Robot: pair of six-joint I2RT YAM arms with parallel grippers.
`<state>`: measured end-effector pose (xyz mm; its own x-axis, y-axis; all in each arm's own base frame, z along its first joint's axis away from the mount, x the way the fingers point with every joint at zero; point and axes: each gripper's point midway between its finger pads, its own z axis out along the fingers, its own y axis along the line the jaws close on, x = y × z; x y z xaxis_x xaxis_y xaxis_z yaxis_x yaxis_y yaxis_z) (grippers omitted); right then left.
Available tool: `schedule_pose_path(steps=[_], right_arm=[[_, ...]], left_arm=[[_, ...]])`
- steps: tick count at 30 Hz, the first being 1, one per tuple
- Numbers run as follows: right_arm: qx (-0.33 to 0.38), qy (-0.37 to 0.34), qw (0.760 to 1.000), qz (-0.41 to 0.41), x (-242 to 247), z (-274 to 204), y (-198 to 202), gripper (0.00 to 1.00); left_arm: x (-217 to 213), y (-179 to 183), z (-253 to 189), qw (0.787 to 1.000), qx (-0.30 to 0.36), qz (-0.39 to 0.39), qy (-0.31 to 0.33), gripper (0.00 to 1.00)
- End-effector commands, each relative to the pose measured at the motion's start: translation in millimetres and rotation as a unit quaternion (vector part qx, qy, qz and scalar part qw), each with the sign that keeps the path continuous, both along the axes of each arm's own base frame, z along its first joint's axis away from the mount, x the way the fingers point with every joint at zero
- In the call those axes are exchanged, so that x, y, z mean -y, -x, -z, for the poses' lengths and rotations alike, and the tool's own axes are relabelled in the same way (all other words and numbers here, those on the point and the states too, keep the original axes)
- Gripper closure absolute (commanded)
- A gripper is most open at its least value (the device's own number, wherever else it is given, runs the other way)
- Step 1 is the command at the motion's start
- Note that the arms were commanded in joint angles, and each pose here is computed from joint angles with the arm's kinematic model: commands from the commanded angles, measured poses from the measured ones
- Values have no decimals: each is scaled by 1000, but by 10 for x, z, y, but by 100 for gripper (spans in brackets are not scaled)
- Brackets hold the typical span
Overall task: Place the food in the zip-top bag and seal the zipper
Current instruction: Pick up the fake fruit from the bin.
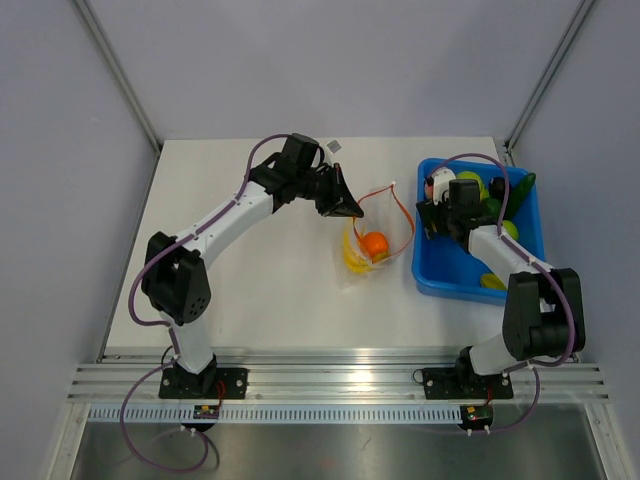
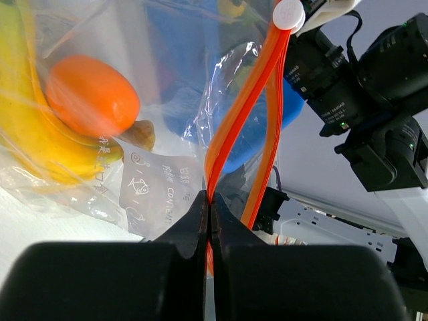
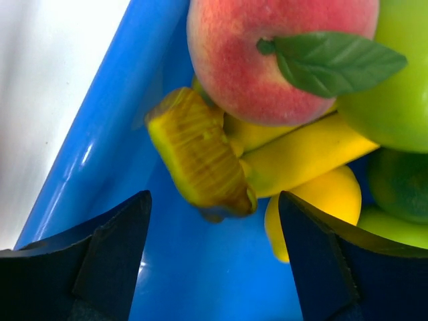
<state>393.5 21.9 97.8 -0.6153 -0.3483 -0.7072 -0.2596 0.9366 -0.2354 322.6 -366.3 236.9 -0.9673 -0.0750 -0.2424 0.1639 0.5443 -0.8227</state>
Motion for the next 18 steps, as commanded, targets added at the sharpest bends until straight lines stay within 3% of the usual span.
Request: schedule_pose_path(steps=[1, 5, 8, 11, 12, 13, 18], right_arm=[[51, -8, 998, -47, -113, -135, -258, 18], [76, -9, 996, -56, -138, -178, -318, 26], [95, -6, 994, -53, -123, -245, -333, 26], [110, -1, 993, -47, -94, -314, -351, 36], [114, 1, 993, -44, -83, -340, -351, 45], [113, -2, 993, -39, -76, -352, -343, 48], [75, -19, 996, -44, -125, -404, -170, 55]], left_arm=[[9, 94, -360, 998, 44, 18, 39, 100], [30, 97, -312, 998, 37, 25, 40, 100], [44, 96, -310, 998, 36, 29, 43, 100], [55, 101, -300, 998, 35, 31, 44, 100], [56, 103, -289, 998, 33, 32, 44, 100], [57, 102, -272, 998, 32, 32, 43, 100], [69, 125, -257, 998, 30, 36, 44, 100]])
